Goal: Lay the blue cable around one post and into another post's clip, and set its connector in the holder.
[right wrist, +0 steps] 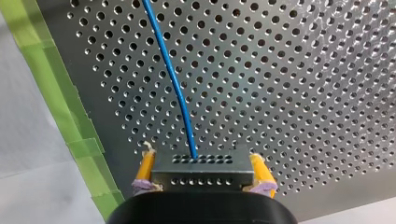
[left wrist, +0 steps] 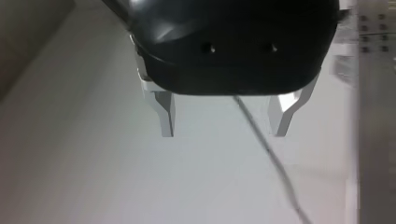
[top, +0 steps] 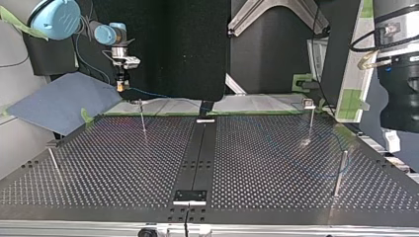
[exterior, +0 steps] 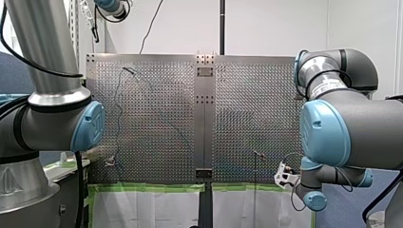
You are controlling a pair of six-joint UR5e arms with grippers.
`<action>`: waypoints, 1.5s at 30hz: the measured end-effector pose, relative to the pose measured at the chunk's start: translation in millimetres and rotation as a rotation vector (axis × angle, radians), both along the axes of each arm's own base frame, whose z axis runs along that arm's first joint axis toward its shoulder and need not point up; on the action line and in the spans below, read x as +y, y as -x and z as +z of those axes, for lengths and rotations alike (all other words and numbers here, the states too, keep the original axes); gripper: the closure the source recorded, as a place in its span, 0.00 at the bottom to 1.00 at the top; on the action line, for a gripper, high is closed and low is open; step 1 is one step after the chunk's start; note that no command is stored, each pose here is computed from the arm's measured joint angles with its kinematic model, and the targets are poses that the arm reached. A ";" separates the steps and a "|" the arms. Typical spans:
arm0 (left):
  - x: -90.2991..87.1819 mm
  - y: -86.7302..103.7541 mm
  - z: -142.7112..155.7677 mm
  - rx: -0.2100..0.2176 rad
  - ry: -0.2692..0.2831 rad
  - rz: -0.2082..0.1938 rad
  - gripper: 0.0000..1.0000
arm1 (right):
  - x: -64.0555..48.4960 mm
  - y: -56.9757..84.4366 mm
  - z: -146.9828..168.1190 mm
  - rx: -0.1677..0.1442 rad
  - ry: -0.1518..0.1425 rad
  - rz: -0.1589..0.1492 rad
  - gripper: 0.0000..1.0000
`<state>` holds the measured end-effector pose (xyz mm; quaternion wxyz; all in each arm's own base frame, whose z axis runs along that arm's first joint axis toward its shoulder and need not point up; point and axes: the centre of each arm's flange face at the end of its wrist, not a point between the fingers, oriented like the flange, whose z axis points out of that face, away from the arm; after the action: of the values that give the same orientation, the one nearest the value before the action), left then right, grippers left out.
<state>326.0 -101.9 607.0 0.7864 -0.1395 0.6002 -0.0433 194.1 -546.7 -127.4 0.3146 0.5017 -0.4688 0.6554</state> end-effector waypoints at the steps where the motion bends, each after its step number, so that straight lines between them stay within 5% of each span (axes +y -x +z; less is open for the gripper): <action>1: 0.2 -2.4 -6.2 0.021 0.000 0.001 0.00 | 0.1 -0.2 0.0 0.000 0.000 0.000 1.00; 15: 1.8 -36.2 -76.3 0.304 0.006 0.001 0.00 | 1.0 -1.2 -0.5 0.008 -0.003 0.002 1.00; 42: 2.8 -26.3 -102.1 0.571 0.044 -0.012 0.00 | 1.7 -2.8 -0.5 0.010 -0.003 0.004 1.00; 45: 3.9 -26.9 -99.6 0.573 0.047 -0.008 0.00 | 2.2 -3.4 -0.9 0.011 -0.005 0.005 1.00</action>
<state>353.0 -98.0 507.5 0.5810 -0.1618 0.7974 -0.0189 197.4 -544.5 -128.3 0.3141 0.5072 -0.4674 0.6524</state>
